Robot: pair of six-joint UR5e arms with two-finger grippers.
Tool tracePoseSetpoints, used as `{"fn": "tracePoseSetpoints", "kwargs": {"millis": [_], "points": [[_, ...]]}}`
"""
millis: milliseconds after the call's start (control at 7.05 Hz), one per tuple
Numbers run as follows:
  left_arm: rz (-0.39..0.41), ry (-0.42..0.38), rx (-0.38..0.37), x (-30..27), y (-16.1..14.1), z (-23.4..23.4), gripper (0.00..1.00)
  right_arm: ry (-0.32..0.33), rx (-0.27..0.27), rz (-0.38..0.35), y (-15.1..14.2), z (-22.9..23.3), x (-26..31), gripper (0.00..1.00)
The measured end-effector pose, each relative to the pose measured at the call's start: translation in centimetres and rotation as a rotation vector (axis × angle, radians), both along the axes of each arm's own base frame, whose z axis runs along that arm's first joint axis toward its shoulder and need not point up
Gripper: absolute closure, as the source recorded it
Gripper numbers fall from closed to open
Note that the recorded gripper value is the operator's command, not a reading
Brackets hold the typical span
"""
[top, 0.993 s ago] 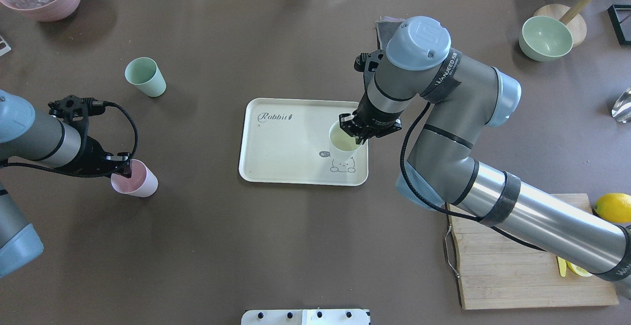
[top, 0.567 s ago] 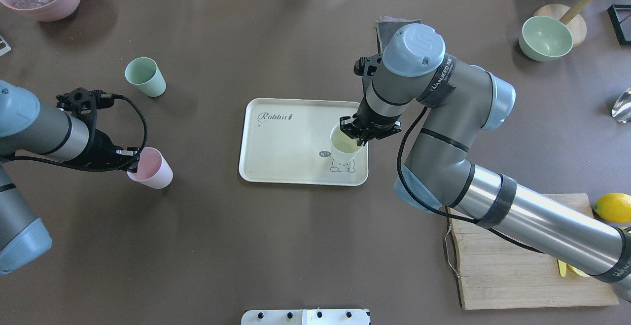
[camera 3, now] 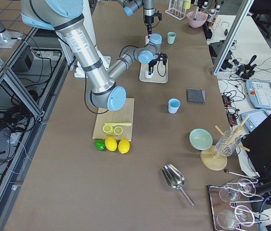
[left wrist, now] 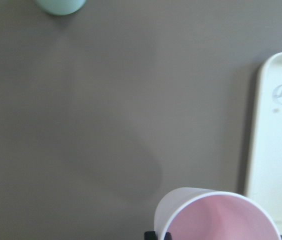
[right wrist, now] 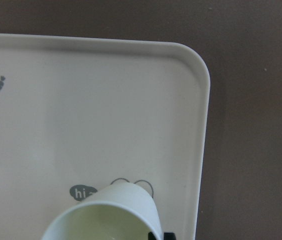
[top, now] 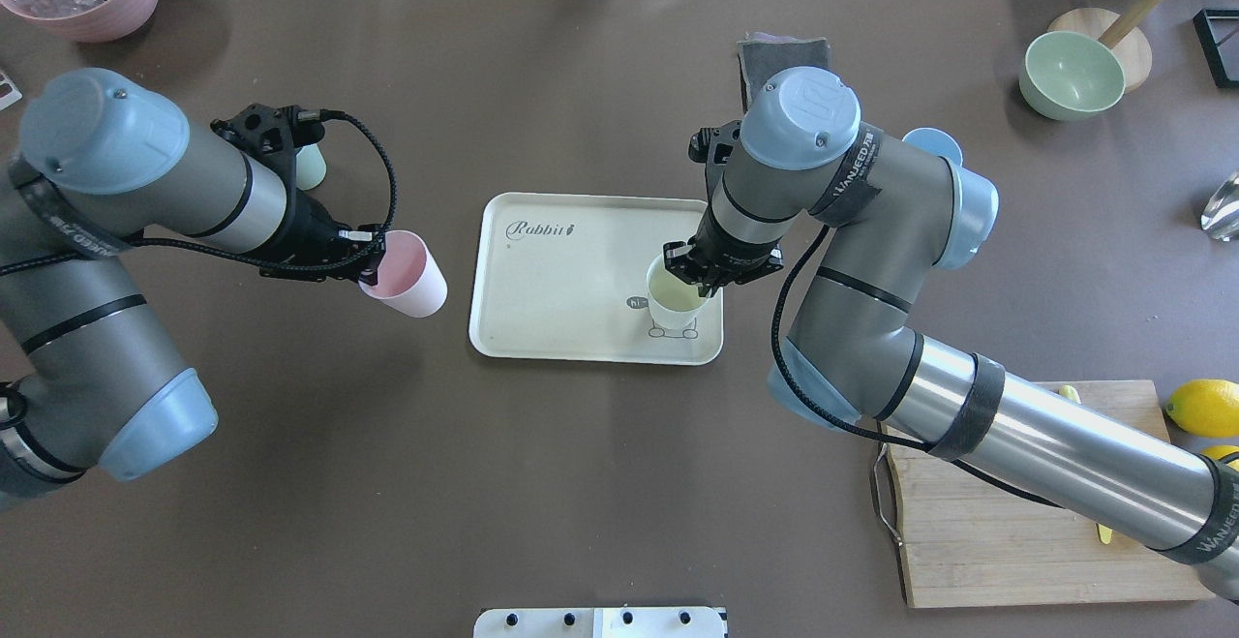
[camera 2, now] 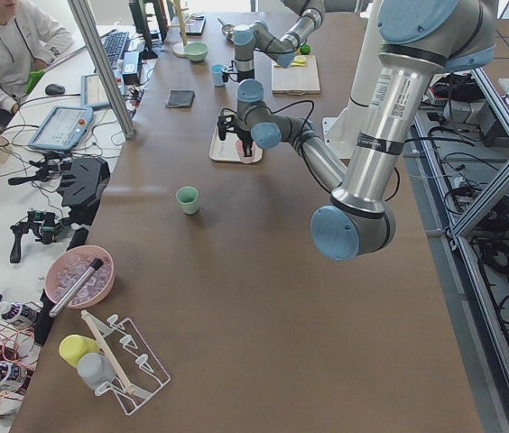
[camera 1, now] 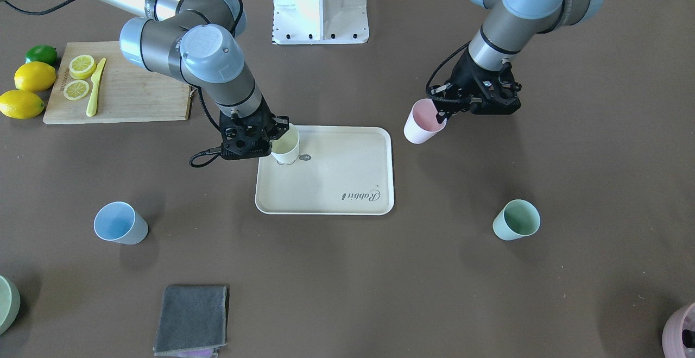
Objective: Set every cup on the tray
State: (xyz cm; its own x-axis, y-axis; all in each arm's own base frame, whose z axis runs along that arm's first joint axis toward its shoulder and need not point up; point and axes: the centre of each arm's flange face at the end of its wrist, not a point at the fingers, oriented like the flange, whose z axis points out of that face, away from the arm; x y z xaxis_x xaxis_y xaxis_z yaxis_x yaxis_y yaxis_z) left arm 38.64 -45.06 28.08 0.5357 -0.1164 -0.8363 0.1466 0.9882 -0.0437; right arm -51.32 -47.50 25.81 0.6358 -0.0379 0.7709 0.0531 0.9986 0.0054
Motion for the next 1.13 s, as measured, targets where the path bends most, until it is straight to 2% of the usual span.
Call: {"fn": "tracePoseSetpoints", "kwargs": {"millis": [142,567,851,1135], "points": [[-0.007,-0.005,-0.009,1.5,-0.7,-1.2,1.0,0.0,0.001,-0.002,0.2,0.0,-0.1,0.0],[-0.034,-0.024,-0.022,7.4,-1.8,-4.0,1.0,-0.023,0.008,0.012,-0.9,-0.8,2.0,0.0],[-0.036,-0.045,-0.015,10.6,-0.3,-4.2,1.0,-0.055,-0.001,0.014,-4.5,0.1,7.8,0.0],[-0.03,-0.059,-0.004,12.5,0.8,-4.1,1.0,-0.046,0.027,0.009,-7.9,3.7,13.9,0.0]]}}
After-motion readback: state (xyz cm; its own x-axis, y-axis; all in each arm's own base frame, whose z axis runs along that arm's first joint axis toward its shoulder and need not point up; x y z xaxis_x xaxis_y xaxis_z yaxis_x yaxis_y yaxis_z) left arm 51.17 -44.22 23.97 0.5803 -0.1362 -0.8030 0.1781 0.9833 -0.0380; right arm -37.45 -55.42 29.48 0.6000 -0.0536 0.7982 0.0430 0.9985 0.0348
